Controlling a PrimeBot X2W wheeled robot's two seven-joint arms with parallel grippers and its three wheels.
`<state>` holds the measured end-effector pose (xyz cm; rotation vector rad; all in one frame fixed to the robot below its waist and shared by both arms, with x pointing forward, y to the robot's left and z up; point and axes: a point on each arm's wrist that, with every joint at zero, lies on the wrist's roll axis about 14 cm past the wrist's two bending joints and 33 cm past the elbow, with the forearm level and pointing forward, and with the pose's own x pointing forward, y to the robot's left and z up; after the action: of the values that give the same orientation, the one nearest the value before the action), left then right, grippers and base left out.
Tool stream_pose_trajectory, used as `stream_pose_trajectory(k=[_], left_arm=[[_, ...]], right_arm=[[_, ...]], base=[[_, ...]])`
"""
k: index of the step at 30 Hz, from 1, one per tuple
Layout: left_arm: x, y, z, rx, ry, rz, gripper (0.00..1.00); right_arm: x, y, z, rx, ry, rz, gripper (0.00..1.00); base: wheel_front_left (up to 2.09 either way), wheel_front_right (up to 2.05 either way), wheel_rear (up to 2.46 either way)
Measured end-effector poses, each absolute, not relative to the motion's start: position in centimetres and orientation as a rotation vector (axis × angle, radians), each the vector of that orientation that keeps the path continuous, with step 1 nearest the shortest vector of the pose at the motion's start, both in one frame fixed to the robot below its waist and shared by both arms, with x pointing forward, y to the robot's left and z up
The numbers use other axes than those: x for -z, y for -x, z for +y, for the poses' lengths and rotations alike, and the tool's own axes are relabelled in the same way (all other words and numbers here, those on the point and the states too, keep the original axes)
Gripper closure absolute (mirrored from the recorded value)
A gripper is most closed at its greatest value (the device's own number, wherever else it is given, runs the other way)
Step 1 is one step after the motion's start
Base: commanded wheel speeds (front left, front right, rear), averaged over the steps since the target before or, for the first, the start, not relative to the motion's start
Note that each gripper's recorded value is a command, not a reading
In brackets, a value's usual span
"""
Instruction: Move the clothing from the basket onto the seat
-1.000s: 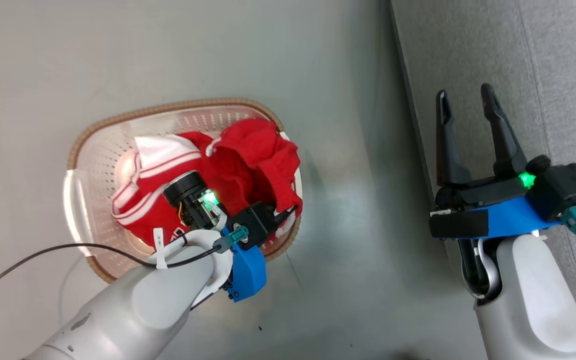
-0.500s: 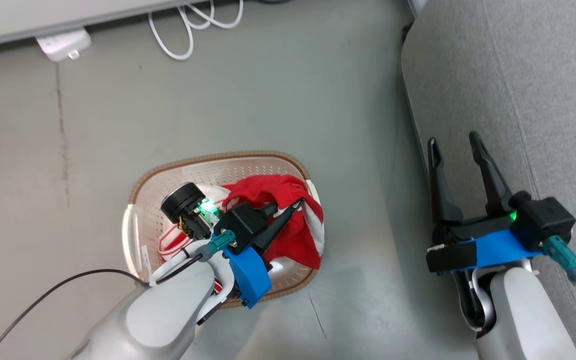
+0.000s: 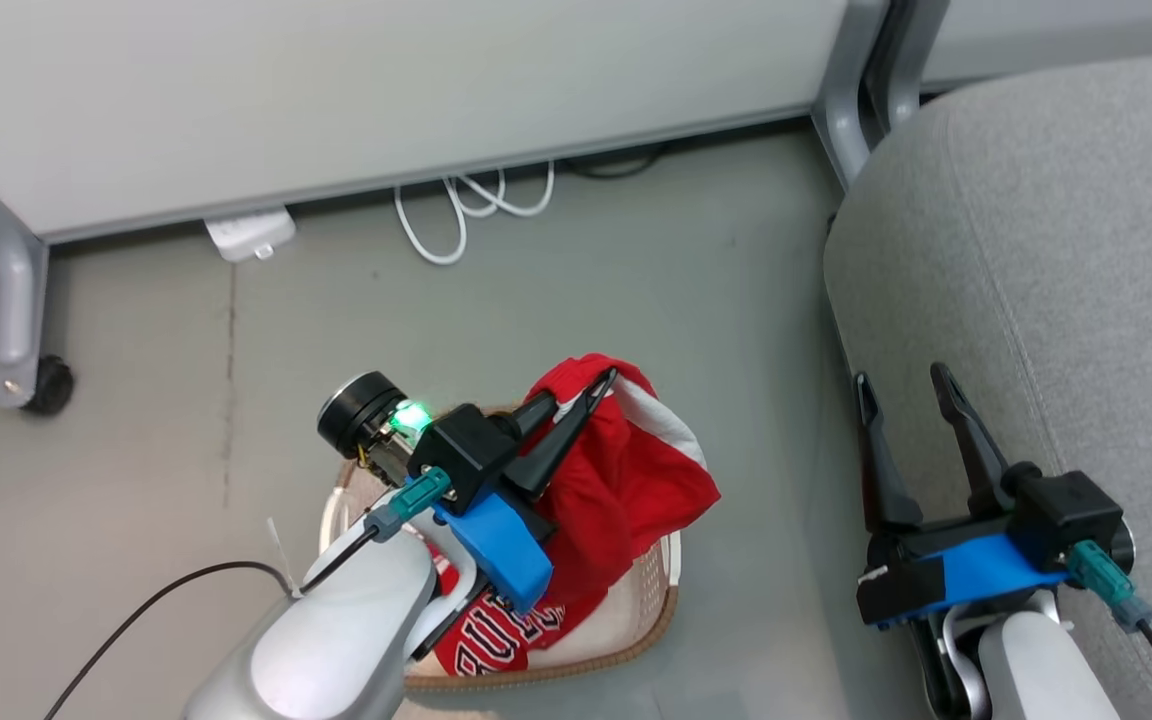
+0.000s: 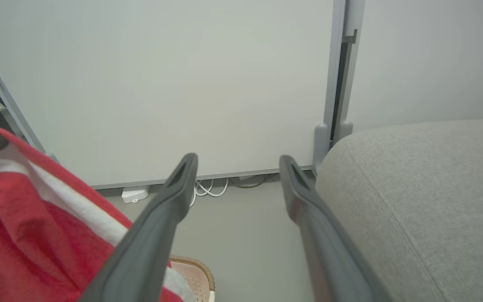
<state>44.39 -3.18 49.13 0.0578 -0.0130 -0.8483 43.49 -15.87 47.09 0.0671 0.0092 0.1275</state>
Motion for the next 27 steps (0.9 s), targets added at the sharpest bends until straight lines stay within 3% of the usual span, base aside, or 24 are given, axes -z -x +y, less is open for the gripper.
stream_pose_trajectory(k=[16,27], left_arm=[[-61.3,-42.2,-3.4,0.826,-0.128,-0.342,1.00],[-64.2,-40.9,-3.2,0.819,-0.150,-0.414,1.00]], right_arm=[[-49.3,-40.4,-14.6,-0.162,-0.076,-0.038,0.00],[-50.0,-39.3,-13.9,-0.182,-0.077,-0.054,0.00]], base=[[0.00,0.00,0.00],[0.00,0.00,0.00]])
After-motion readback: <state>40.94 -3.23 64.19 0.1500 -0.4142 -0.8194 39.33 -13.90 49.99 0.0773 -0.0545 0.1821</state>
